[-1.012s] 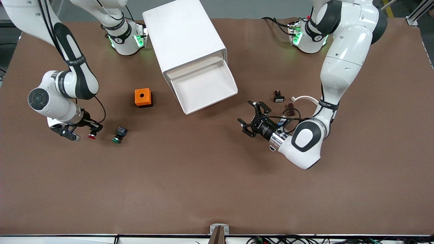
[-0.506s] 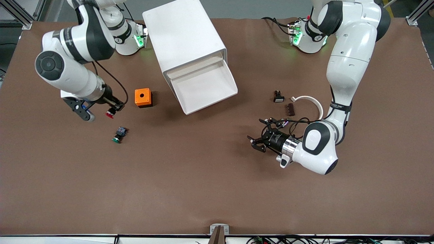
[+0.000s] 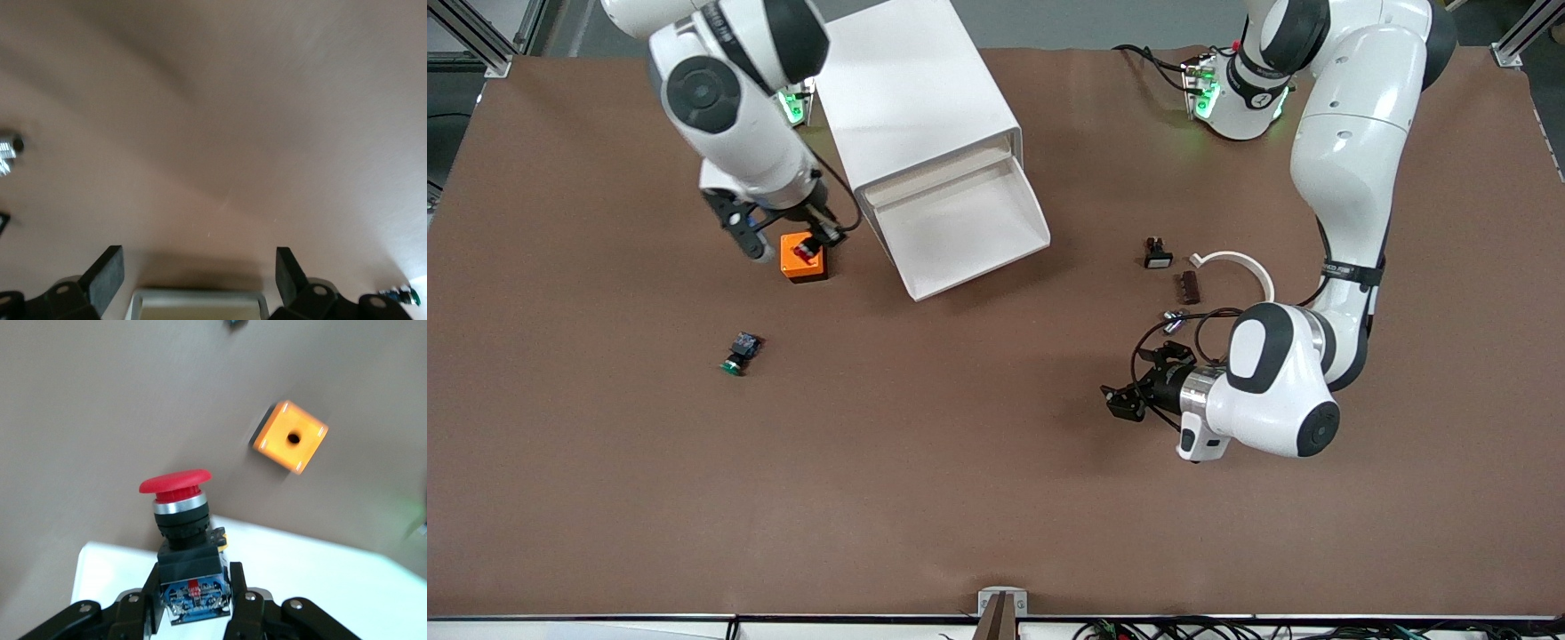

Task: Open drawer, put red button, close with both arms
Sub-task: 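Carry the red button into the open drawer with the right gripper, then lower the red button into the drawer and open the right gripper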

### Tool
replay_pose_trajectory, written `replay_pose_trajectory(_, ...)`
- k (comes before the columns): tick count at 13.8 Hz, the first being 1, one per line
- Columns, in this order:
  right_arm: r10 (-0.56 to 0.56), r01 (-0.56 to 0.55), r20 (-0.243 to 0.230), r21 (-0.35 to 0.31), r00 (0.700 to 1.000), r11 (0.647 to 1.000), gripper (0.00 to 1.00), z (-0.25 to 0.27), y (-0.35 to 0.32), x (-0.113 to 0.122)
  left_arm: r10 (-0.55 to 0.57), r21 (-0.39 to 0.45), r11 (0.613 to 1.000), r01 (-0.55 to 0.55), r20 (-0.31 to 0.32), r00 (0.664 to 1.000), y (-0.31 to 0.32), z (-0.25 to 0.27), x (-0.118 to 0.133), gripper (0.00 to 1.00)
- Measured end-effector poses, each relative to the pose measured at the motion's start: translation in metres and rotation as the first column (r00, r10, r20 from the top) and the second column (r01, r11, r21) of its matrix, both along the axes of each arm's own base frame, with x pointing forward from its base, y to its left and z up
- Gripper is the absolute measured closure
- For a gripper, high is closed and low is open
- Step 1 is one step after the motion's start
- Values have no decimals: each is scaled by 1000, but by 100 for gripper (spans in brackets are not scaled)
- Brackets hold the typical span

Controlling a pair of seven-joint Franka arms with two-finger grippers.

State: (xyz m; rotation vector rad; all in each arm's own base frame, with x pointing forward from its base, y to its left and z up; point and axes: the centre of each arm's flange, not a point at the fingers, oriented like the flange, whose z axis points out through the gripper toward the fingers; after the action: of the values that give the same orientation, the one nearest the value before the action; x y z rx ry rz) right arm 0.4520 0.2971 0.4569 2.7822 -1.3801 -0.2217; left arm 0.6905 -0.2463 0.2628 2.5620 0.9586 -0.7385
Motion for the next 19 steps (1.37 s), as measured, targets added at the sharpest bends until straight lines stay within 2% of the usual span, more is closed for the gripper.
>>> replay_pose_trajectory(3, -13, 13, 27, 18, 1000, 1000, 58, 3, 30, -15, -29, 49, 998, 23, 103, 994, 6, 32, 9, 0)
replay_pose_trajectory(7, -52, 49, 65, 49, 997, 998, 58, -2, 66, -31, -59, 90, 995, 42, 193, 979, 13, 84, 11, 0)
replay_pose_trajectory(11, -88, 85, 64, 44, 994, 995, 58, -24, 106, -45, -99, 132, 989, 72, 213, 972, 11, 89, 10, 0)
replay_pose_trajectory(14, -119, 117, 61, 39, 991, 992, 58, -33, 135, -43, -174, 193, 973, 130, 231, 957, -11, 92, 1, 0)
replay_pose_trajectory(19, -120, 120, 42, 7, 992, 993, 58, -66, 179, -47, -201, 200, 968, 149, 268, 942, -36, 108, -7, 0)
